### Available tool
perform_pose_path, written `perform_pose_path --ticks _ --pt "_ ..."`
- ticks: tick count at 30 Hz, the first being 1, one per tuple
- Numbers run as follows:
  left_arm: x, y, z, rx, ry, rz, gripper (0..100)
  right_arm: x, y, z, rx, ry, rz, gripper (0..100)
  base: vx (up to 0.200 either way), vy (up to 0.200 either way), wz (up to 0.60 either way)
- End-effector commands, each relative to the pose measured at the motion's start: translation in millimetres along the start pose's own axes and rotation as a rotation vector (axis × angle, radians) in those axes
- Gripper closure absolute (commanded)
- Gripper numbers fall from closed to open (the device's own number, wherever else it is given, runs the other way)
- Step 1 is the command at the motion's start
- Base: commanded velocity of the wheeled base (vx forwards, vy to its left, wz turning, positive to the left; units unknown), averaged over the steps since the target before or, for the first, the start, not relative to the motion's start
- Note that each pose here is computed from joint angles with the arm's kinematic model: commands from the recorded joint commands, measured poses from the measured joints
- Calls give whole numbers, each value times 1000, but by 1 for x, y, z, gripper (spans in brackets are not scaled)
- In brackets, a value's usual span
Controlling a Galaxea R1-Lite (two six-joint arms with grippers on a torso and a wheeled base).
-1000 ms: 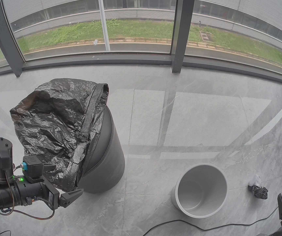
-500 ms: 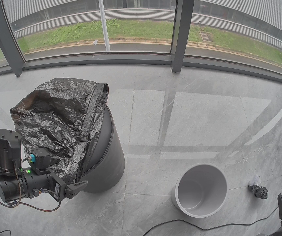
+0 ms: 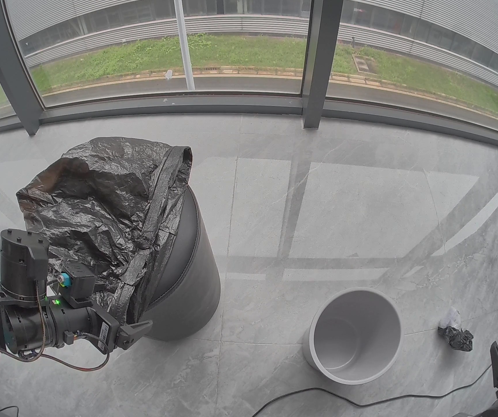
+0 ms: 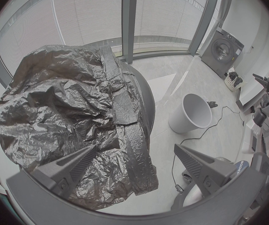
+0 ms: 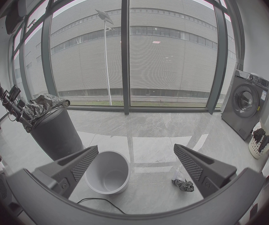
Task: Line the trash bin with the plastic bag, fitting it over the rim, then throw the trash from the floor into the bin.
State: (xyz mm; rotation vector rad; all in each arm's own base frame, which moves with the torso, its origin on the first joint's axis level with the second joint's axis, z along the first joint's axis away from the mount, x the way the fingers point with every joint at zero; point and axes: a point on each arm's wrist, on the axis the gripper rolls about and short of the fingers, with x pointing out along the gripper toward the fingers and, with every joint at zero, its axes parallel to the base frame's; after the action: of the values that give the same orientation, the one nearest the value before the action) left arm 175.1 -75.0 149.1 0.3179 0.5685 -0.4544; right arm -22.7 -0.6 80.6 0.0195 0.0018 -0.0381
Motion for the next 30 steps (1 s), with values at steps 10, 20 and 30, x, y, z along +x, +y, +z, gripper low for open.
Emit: perform_pose_path --ticks 10,20,30 --pt "8 3 -3 4 33 7 0 1 0 -5 0 9 0 0 0 0 0" --pt "22 9 -2 38 55 21 100 1 0 -5 2 7 0 0 0 0 0" --pt "10 14 1 21 5 35 100 1 0 -5 0 9 0 0 0 0 0"
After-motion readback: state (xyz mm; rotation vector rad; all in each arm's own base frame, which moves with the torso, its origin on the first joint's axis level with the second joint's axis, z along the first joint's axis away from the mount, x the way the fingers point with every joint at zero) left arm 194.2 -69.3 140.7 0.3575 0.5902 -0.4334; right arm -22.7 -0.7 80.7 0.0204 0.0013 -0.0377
